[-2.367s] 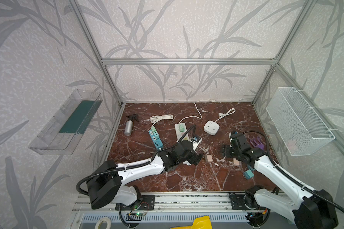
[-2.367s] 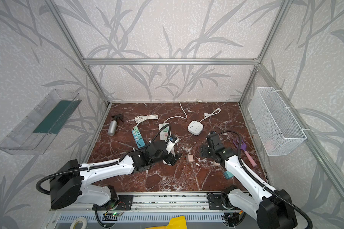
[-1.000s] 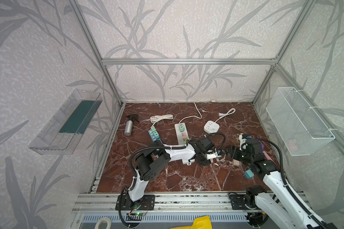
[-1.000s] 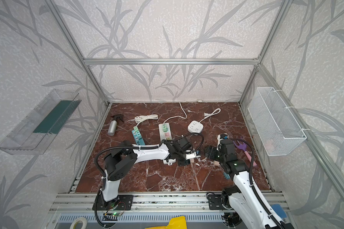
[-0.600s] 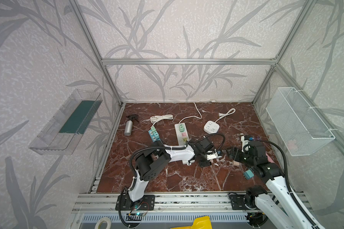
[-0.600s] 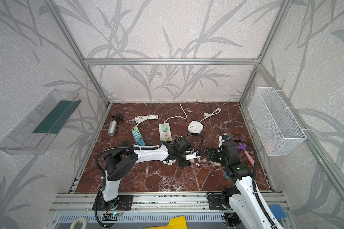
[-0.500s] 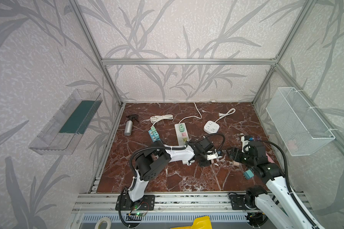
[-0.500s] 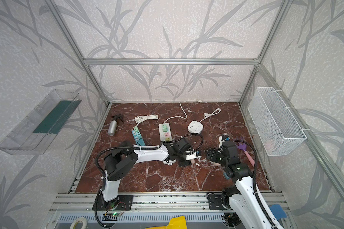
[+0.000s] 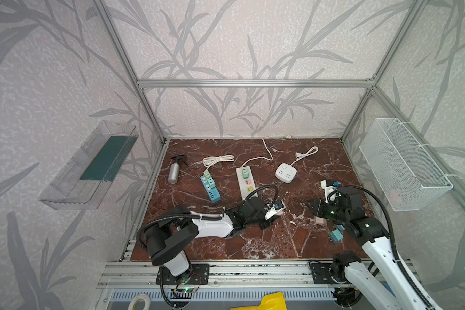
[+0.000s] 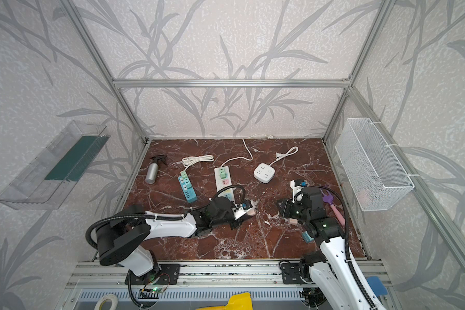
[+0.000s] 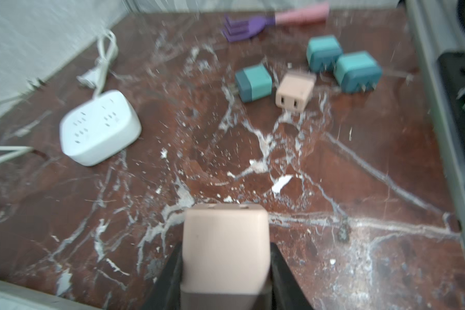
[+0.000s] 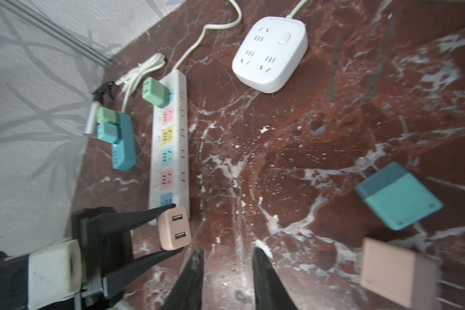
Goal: Insert the plug
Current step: 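Carry the beige adapter with the left gripper while the right gripper approaches, then grasp the beige adapter with the right gripper while the left gripper releases and withdraws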
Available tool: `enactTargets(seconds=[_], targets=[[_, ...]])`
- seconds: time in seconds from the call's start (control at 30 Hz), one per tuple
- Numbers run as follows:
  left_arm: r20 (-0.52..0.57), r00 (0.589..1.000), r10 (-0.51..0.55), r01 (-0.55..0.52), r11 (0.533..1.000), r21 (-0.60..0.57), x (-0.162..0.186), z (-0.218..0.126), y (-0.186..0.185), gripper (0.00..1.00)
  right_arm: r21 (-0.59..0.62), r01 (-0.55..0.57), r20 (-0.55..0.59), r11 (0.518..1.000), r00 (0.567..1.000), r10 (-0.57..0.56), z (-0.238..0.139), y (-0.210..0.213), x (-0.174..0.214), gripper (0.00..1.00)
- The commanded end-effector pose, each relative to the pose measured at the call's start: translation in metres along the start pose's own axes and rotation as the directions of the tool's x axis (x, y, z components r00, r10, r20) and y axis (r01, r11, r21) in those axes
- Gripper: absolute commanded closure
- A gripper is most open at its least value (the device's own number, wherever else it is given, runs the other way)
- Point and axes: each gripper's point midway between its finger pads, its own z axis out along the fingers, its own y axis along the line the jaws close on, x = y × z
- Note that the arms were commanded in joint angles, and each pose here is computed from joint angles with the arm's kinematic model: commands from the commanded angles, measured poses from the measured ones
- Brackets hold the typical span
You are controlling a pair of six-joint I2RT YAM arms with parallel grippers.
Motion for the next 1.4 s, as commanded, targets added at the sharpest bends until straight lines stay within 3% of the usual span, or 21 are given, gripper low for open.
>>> enactTargets(seconds=[0.0, 0.03, 0.07, 0.1, 0.2, 0.33, 0.6, 0.63, 0.73, 0.93, 1.0, 1.07, 1.1, 1.2, 1.3, 1.37], targets=[[0.297, 0.954, -0.044, 0.063, 0.997, -0.053, -0.065, -0.024, 0.013, 1.0, -0.132, 0.08, -0.041, 0.988, 0.996, -0.086, -0.008, 0.042, -0.004, 0.73], [0.319, 0.947, -0.046, 0.069, 0.996, -0.059, -0.067, -0.029, 0.013, 1.0, -0.144, 0.097, -0.056, 0.985, 0.993, -0.106, -0.007, 0.05, -0.003, 0.68], [0.35, 0.936, -0.047, 0.075, 0.995, -0.067, -0.068, -0.035, 0.014, 1.0, -0.165, 0.12, -0.069, 0.979, 0.989, -0.133, -0.007, 0.061, -0.004, 0.55], [0.38, 0.924, -0.052, 0.087, 0.993, -0.075, -0.071, -0.04, 0.016, 1.0, -0.181, 0.143, -0.078, 0.973, 0.984, -0.159, -0.006, 0.071, -0.005, 0.48], [0.408, 0.911, -0.063, 0.101, 0.992, -0.073, -0.073, -0.048, 0.016, 1.0, -0.179, 0.219, -0.119, 0.959, 0.963, -0.242, 0.003, 0.091, -0.004, 0.39], [0.417, 0.907, -0.059, 0.096, 0.993, -0.068, -0.076, -0.054, 0.014, 1.0, -0.173, 0.278, -0.208, 0.945, 0.927, -0.311, 0.023, 0.105, 0.007, 0.36], [0.408, 0.911, -0.062, 0.085, 0.996, -0.039, -0.076, -0.062, 0.008, 1.0, -0.126, 0.331, -0.201, 0.935, 0.915, -0.351, 0.046, 0.112, 0.013, 0.37], [0.407, 0.912, -0.061, 0.083, 0.996, -0.035, -0.076, -0.063, 0.007, 1.0, -0.127, 0.329, -0.205, 0.936, 0.914, -0.349, 0.047, 0.112, 0.014, 0.37], [0.385, 0.921, -0.055, 0.067, 0.998, -0.02, -0.073, -0.06, 0.003, 1.0, -0.165, 0.317, -0.215, 0.934, 0.913, -0.348, 0.05, 0.118, 0.017, 0.52], [0.379, 0.923, -0.067, 0.074, 0.997, -0.004, -0.075, -0.056, 0.001, 1.0, -0.227, 0.297, -0.216, 0.928, 0.913, -0.345, 0.05, 0.129, 0.02, 1.0], [0.377, 0.924, -0.06, 0.071, 0.997, -0.015, -0.075, -0.055, 0.002, 1.0, -0.245, 0.289, -0.217, 0.925, 0.914, -0.343, 0.049, 0.132, 0.021, 1.0], [0.377, 0.924, -0.061, 0.08, 0.996, -0.034, -0.076, -0.054, 0.006, 0.83, -0.27, 0.282, -0.214, 0.921, 0.915, -0.343, 0.048, 0.137, 0.021, 1.0], [0.376, 0.924, -0.07, 0.092, 0.995, -0.039, -0.076, -0.053, 0.008, 0.65, -0.276, 0.28, -0.212, 0.92, 0.915, -0.342, 0.048, 0.138, 0.021, 1.0], [0.378, 0.92, -0.101, 0.127, 0.991, -0.044, -0.076, -0.053, 0.011, 0.57, -0.259, 0.291, -0.212, 0.921, 0.913, -0.348, 0.052, 0.138, 0.021, 1.0], [0.393, 0.911, -0.122, 0.167, 0.983, -0.082, -0.071, -0.055, 0.019, 0.39, -0.239, 0.29, -0.213, 0.927, 0.916, -0.341, 0.058, 0.135, 0.021, 1.0], [0.418, 0.899, -0.132, 0.206, 0.969, -0.137, -0.067, -0.063, 0.029, 0.36, -0.204, 0.297, -0.189, 0.933, 0.923, -0.335, 0.061, 0.132, 0.014, 1.0]])
